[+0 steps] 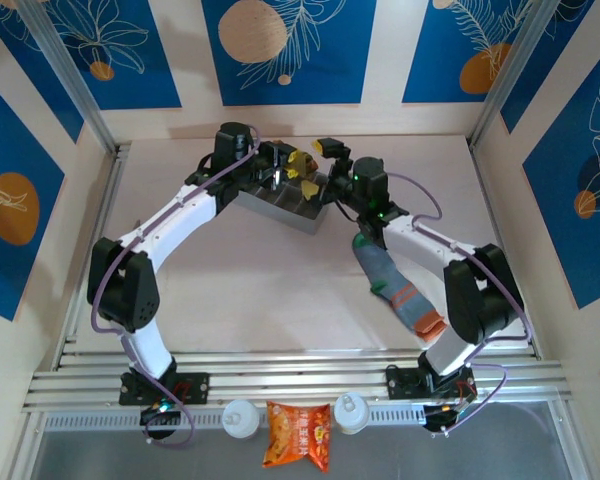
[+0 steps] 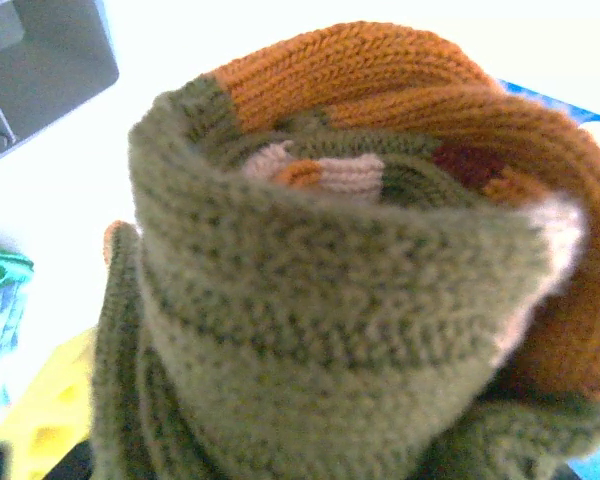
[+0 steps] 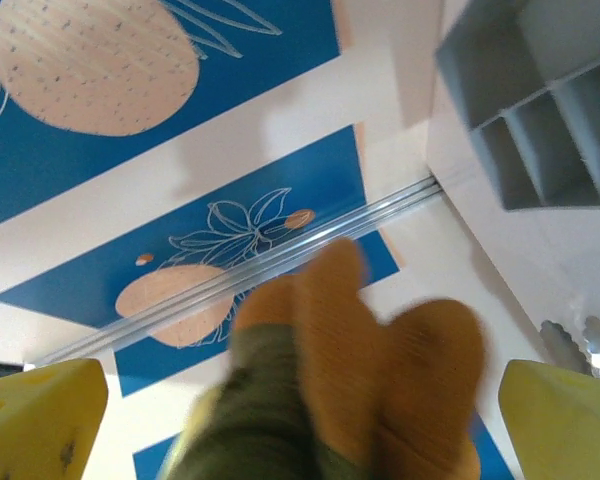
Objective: Roll the socks
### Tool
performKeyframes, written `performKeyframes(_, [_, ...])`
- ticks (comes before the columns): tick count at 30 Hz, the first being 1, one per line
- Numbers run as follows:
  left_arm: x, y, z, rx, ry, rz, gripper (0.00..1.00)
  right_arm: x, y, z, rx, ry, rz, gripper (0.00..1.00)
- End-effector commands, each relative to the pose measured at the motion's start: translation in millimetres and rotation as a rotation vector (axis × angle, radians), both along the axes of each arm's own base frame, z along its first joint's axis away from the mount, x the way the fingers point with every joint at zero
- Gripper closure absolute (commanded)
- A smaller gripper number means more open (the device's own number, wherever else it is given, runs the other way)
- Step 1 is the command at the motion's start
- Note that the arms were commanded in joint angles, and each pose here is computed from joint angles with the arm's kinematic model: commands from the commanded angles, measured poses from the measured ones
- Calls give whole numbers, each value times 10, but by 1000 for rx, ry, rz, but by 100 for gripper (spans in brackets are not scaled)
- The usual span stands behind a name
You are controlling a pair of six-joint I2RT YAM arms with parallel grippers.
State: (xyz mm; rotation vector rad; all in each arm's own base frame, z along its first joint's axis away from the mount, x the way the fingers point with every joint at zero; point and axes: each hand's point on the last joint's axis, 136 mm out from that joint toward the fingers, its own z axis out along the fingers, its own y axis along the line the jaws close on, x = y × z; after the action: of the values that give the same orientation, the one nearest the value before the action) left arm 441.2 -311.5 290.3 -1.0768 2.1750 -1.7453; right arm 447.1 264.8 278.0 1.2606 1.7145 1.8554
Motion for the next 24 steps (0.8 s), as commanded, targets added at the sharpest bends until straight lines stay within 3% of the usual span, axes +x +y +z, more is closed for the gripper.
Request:
performKeyframes(1, [-153, -4, 94, -24, 7, -59, 100, 24, 29, 278, -39, -87, 74, 0])
performKeyframes(12, [-368, 20, -103, 2, 121, -141, 100, -612, 234, 346, -493, -312, 552, 13])
performKeyframes(24, [-462, -60, -150, -30, 177, -206, 100, -864, 244, 463, -721, -593, 671, 22])
